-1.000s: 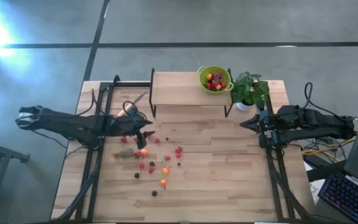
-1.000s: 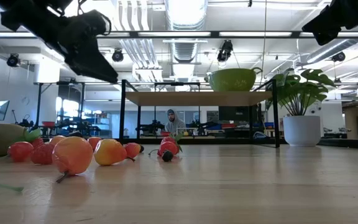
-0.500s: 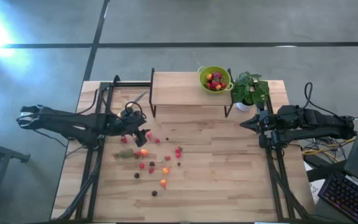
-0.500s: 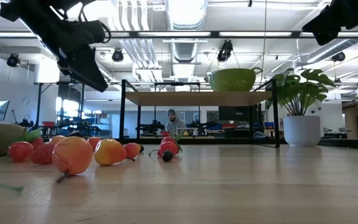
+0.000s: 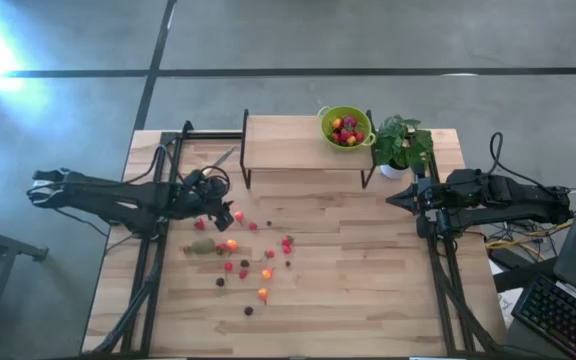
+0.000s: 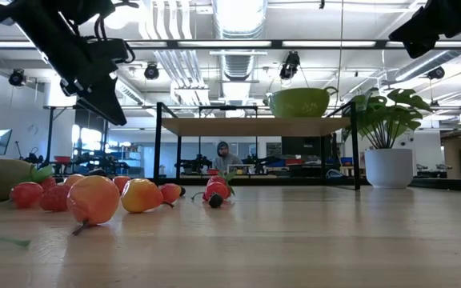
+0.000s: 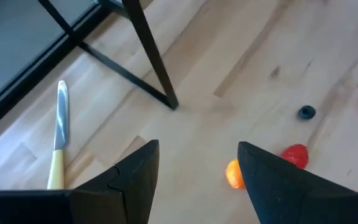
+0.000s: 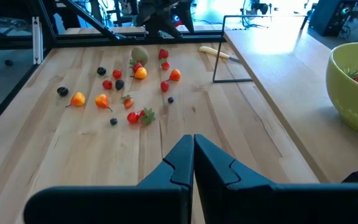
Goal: Build produce basket
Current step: Move the pear to the center of the table
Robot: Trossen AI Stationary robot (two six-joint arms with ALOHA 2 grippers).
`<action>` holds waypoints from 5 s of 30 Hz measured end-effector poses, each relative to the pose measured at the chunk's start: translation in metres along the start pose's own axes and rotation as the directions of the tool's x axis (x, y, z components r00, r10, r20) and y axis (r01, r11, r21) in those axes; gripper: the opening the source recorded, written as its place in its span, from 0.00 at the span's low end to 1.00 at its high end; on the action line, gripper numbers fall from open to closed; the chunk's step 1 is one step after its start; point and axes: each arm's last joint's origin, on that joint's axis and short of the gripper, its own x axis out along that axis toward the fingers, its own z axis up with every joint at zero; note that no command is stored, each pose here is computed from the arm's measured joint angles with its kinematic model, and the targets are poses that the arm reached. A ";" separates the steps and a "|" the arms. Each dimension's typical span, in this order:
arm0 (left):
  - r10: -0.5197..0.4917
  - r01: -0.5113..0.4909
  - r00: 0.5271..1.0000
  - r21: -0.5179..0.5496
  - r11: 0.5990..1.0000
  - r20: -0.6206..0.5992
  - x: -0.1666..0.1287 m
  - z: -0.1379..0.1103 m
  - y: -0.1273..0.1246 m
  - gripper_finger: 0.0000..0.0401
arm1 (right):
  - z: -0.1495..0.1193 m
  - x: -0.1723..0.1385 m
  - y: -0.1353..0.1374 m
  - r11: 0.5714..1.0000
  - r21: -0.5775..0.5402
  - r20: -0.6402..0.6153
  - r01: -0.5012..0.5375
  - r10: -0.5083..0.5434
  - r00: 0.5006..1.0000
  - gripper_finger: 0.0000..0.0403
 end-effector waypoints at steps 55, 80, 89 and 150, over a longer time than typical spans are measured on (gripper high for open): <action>-0.041 -0.078 0.970 -0.463 0.883 -0.241 0.067 -0.016 -0.041 0.56 | 0.000 0.000 0.000 1.000 0.000 0.000 -0.001 0.001 1.000 0.02; 0.028 -0.143 0.966 -0.442 0.885 -0.257 0.090 -0.026 -0.049 0.40 | 0.000 0.000 0.000 1.000 0.000 0.000 0.000 0.000 1.000 0.02; 0.032 -0.145 0.967 -0.444 0.884 -0.252 0.090 -0.026 -0.049 0.24 | 0.000 0.000 0.000 1.000 0.000 0.000 0.000 0.000 1.000 0.02; -0.353 0.405 0.893 -0.155 0.901 0.280 0.060 0.033 -0.095 0.25 | 0.000 0.000 0.000 1.000 0.000 0.000 0.000 0.000 1.000 0.02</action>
